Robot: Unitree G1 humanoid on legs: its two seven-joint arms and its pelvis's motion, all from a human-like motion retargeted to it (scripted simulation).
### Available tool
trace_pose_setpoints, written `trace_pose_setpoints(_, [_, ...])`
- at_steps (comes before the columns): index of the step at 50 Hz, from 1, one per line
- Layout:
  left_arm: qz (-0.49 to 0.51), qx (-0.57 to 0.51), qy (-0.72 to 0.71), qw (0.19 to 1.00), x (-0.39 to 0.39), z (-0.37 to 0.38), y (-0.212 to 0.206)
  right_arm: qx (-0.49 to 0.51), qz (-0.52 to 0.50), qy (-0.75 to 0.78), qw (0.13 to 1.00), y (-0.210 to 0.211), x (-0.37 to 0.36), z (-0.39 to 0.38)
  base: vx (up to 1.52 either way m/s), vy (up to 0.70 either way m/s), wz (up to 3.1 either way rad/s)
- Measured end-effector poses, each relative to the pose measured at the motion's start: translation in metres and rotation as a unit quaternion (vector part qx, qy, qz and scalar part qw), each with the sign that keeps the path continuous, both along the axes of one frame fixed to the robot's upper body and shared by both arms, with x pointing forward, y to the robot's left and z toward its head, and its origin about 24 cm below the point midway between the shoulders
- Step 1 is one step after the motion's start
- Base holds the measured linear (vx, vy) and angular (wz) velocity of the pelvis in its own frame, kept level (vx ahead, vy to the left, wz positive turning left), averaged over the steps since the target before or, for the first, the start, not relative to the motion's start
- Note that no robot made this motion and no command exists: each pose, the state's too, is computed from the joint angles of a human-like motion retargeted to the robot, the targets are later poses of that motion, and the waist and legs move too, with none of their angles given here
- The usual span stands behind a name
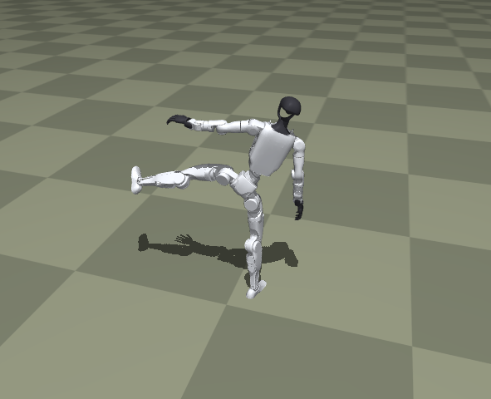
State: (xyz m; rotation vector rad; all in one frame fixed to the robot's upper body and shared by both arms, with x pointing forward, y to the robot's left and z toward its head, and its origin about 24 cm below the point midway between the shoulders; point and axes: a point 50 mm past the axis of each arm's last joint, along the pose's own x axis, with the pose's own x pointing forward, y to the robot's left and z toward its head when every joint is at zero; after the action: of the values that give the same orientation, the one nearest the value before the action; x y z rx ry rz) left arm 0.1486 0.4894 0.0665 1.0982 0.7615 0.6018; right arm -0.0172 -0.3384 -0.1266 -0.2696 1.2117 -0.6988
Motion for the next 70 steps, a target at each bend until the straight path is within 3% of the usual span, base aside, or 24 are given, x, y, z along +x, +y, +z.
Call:
trace_pose_setpoints(8, [-0.047, 0.028, -0.023, 0.998, 0.021, 0.010, -0.008, 0.013, 0.017, 0.030, 0.999, 0.013, 0.004, -0.009, 0.08, -0.02, 0.25])
trace_pose_setpoints(13, [-0.076, 0.006, -0.032, 0.997, 0.036, -0.004, -0.026, 0.005, 0.055, 0.034, 0.998, 0.001, 0.026, -0.004, 0.04, 0.02, 0.08])
trace_pose_setpoints(20, [-0.095, -0.071, 0.060, 0.991, 0.010, -0.068, -0.057, -0.117, 0.133, 0.005, 0.984, -0.051, 0.095, 0.038, 0.01, 0.08, 0.20])
trace_pose_setpoints(25, [-0.093, -0.125, 0.140, 0.978, -0.019, -0.106, -0.076, -0.186, 0.136, -0.110, 0.967, -0.058, 0.174, 0.074, 0.04, 0.06, 0.22])
trace_pose_setpoints(32, [-0.065, -0.165, 0.109, 0.978, -0.008, -0.124, -0.095, -0.128, 0.175, -0.249, 0.944, 0.010, 0.245, 0.074, 0.07, 0.01, -0.12])
trace_pose_setpoints(37, [-0.083, -0.183, 0.060, 0.978, 0.024, -0.131, -0.121, -0.054, 0.317, -0.257, 0.911, 0.083, 0.252, 0.051, 0.10, 0.05, -0.49])
trace_pose_setpoints(42, [-0.111, -0.243, 0.075, 0.961, 0.030, -0.162, -0.174, 0.000, 0.432, -0.228, 0.872, 0.127, 0.237, 0.034, 0.09, 0.09, -0.37])
trace_pose_setpoints(48, [-0.132, -0.316, 0.116, 0.933, 0.020, -0.194, -0.234, 0.056, 0.384, -0.179, 0.904, 0.137, 0.202, 0.006, 0.06, 0.10, -0.36])
trace_pose_setpoints(53, [-0.137, -0.343, 0.122, 0.921, 0.012, -0.204, -0.257, 0.071, 0.310, -0.110, 0.942, 0.123, 0.167, -0.015, 0.01, 0.09, -0.47])
trace_pose_setpoints(61, [-0.100, -0.321, 0.090, 0.937, 0.007, -0.194, -0.223, 0.088, 0.283, -0.058, 0.953, 0.112, 0.143, -0.025, -0.01, 0.08, -0.53])
trace_pose_setpoints(70, [-0.034, -0.240, 0.086, 0.966, -0.002, -0.144, -0.117, 0.081, 0.264, -0.120, 0.954, 0.081, 0.169, -0.004, -0.04, 0.11, -0.24])
